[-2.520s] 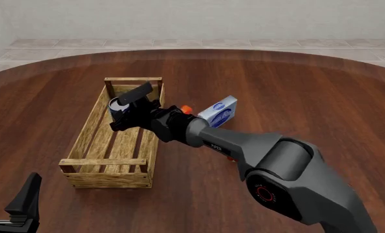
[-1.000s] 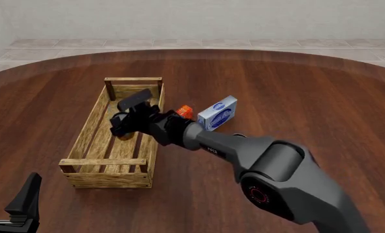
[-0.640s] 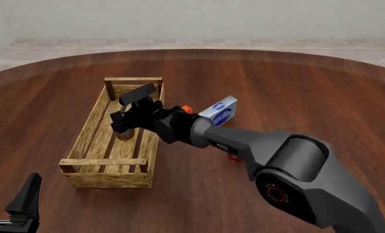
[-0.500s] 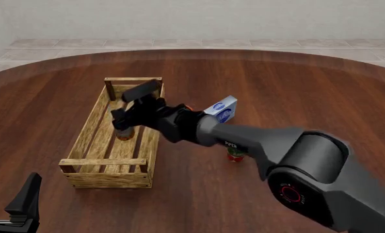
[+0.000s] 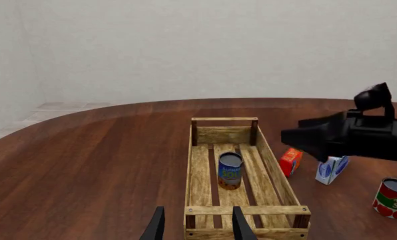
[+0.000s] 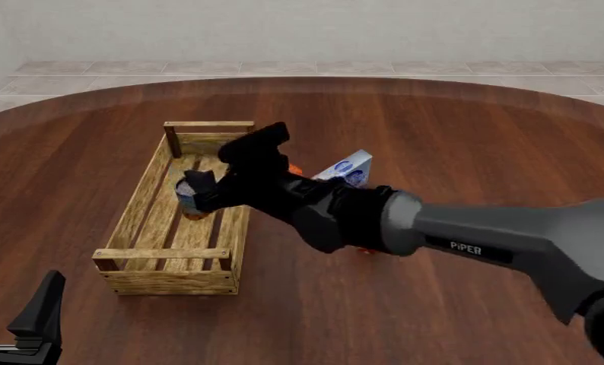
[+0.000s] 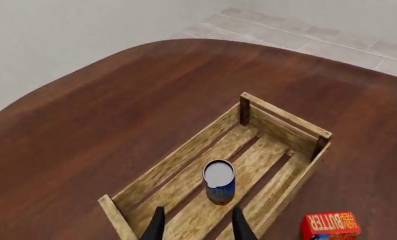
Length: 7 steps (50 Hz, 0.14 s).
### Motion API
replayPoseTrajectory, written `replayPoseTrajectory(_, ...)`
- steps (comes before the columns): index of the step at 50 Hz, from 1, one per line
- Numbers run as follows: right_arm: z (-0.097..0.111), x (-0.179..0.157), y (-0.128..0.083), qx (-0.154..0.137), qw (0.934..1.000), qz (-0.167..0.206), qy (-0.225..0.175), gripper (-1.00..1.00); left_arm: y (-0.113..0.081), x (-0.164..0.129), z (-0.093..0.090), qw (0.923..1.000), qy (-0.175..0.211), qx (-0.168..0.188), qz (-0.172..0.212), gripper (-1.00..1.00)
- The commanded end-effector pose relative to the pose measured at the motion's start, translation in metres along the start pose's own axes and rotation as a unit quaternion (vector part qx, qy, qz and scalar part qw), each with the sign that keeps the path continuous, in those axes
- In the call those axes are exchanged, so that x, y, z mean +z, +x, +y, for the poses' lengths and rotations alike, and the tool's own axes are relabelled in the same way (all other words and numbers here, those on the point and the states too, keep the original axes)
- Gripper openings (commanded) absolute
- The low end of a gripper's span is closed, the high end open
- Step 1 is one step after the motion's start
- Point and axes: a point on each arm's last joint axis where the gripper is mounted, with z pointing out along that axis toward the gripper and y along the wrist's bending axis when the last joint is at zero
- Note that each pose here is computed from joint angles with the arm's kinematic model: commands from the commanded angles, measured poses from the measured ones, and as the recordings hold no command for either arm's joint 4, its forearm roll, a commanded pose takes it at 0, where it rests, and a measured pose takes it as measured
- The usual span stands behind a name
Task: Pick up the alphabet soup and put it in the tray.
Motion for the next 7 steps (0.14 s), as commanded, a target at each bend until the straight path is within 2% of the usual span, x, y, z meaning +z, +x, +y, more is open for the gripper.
replayPoseTrajectory(1, -0.001, -0.049, 0.003, 0.004, 0.9996, -0.029, -0.003, 1.0, 0.0, 0.0, 0.0, 1.0, 0.0, 0.0, 0.0, 1.0)
replayPoseTrajectory(2, 0.0, -0.055, 0.004, 0.012, 0.9994, -0.031, -0.004, 1.0, 0.0, 0.0, 0.0, 1.0, 0.0, 0.0, 0.0, 1.0)
replayPoseTrajectory(7, 0.001, -0.074, 0.004, 0.014, 0.999, -0.041, -0.007, 1.0, 0.0, 0.0, 0.0, 1.0, 0.0, 0.0, 0.0, 1.0)
